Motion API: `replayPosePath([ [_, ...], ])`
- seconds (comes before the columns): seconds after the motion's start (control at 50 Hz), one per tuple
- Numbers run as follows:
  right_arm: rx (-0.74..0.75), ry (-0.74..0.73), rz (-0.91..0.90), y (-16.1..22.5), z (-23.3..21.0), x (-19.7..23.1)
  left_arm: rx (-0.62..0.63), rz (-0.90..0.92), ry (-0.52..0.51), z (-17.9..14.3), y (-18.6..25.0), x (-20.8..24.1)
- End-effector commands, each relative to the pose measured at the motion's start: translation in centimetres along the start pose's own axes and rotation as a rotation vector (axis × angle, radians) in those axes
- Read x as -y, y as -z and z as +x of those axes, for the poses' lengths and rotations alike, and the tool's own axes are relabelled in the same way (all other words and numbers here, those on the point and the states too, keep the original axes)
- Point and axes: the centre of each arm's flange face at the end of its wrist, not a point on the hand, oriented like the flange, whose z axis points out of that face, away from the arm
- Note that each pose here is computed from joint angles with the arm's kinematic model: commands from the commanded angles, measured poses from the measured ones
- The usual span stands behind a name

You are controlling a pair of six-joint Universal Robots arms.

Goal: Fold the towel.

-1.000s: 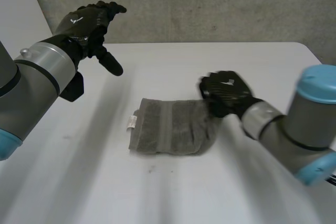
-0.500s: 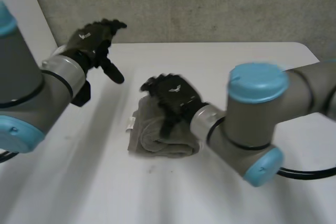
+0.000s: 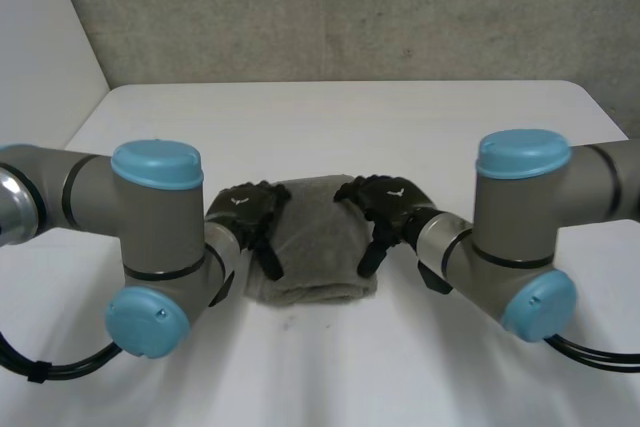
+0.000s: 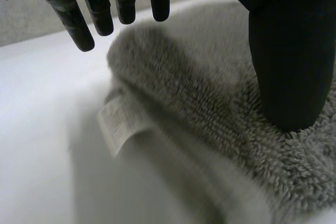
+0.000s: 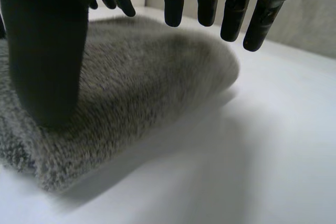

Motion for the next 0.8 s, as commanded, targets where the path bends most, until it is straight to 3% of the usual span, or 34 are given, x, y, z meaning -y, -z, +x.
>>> replayPosePath([
  [0.02, 0.022, 0.054, -0.068, -1.7, -0.7, -1.4, 0.045, -0.054, -0.176, -1.0, -0.1, -1.5],
  [0.1, 0.021, 0.083, -0.044, -1.5, -0.7, -0.4, 0.041, -0.037, -0.182, -0.7, 0.2, -0.9],
  [0.2, -0.013, 0.108, 0.092, 0.6, -0.2, 4.8, 0.034, 0.049, -0.177, -0.2, 1.2, 1.8],
  [0.24, -0.103, 0.117, 0.206, 3.0, 1.9, 9.1, 0.048, 0.185, -0.168, -0.4, 3.0, 6.3],
  [0.3, -0.237, 0.124, 0.303, 5.8, 4.3, 12.7, 0.063, 0.264, -0.159, -0.8, 4.2, 9.0],
  [0.32, -0.238, 0.124, 0.303, 5.8, 4.4, 12.7, 0.079, 0.346, -0.149, -1.3, 5.4, 11.7],
  [0.36, -0.378, 0.125, 0.374, 8.1, 6.1, 15.2, 0.108, 0.417, -0.137, -2.3, 6.9, 14.4],
  [0.4, -0.447, 0.117, 0.391, 9.1, 7.1, 16.0, 0.193, 0.421, -0.105, -5.6, 8.7, 17.1],
  [0.5, -0.571, 0.09, 0.351, 10.8, 10.2, 16.1, 0.205, 0.322, 0.019, -8.5, 10.0, 17.7],
  [0.62, -0.524, 0.082, 0.324, 10.8, 10.7, 15.7, 0.001, 0.319, 0.121, -7.0, 11.2, 17.5],
  [0.8, -0.477, 0.087, 0.32, 10.6, 9.9, 15.5, -0.018, 0.424, 0.113, -6.8, 12.3, 18.0],
])
